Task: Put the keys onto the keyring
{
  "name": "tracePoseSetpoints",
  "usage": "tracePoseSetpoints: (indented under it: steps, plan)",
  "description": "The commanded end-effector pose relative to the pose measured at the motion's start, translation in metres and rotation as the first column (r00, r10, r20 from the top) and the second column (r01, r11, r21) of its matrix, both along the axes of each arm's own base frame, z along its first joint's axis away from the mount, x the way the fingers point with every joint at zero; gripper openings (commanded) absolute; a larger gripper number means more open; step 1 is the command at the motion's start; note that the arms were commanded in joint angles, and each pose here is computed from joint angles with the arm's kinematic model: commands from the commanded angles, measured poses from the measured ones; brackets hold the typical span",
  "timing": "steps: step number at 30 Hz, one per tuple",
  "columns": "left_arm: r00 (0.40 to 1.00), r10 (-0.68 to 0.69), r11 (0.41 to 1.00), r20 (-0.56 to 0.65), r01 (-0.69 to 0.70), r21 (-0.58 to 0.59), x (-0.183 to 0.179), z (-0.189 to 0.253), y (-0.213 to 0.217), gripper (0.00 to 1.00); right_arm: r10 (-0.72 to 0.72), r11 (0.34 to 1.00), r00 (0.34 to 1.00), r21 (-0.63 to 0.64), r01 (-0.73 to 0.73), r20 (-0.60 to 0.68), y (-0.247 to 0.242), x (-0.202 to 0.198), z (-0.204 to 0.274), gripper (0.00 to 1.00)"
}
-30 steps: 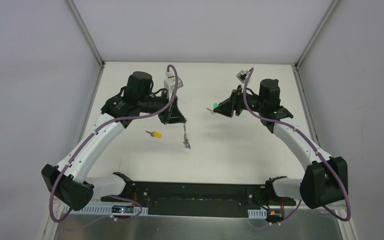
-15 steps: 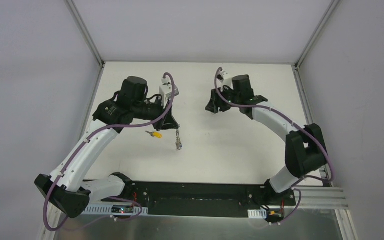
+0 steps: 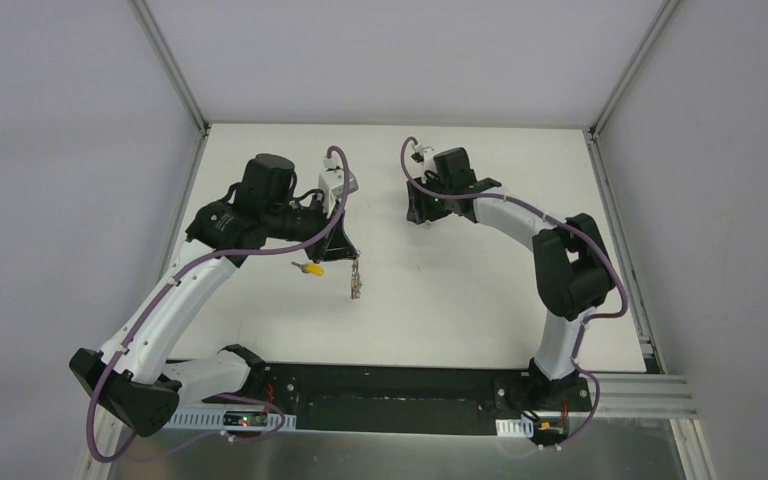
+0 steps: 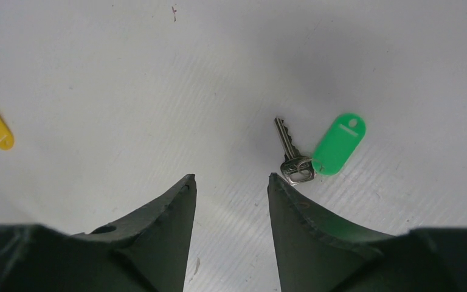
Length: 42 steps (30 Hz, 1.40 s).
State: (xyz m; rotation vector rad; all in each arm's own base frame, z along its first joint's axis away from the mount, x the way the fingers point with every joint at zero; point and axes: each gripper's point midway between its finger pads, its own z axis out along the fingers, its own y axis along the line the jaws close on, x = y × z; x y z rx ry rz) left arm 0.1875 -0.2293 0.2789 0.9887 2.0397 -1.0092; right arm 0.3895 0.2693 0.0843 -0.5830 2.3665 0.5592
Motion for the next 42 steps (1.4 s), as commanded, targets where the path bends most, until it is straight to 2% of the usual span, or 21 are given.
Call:
tracePoseSetpoints:
  steps: [1, 8, 18, 24, 42]
  plan:
    - [1.000, -0.027, 0.998, 0.000, 0.027, -0.048, -0.005, 0.011, -0.005, 0.00, -0.044, 0.998, 0.999, -0.042, 0.045, 0.023, -0.004, 0.017, 0.005, 0.48]
    - [0.999, -0.033, 0.998, -0.016, 0.032, -0.056, -0.006, 0.009, -0.007, 0.00, -0.113, 0.984, 0.994, -0.138, 0.114, 0.011, -0.018, 0.029, -0.014, 0.42]
    - [0.999, -0.045, 0.997, -0.019, 0.044, -0.063, -0.007, 0.010, -0.008, 0.00, -0.191, 0.946, 0.982, -0.267, 0.183, -0.006, -0.036, 0.041, -0.045, 0.43]
    - [0.999, -0.049, 0.997, -0.022, 0.047, -0.066, -0.008, 0.011, -0.008, 0.00, -0.200, 0.941, 0.980, -0.282, 0.186, -0.019, -0.037, 0.041, -0.052, 0.41]
    - [0.999, -0.046, 0.996, -0.022, 0.044, -0.073, -0.008, 0.011, -0.009, 0.00, -0.202, 0.937, 0.979, -0.291, 0.191, -0.007, -0.048, 0.035, -0.045, 0.22]
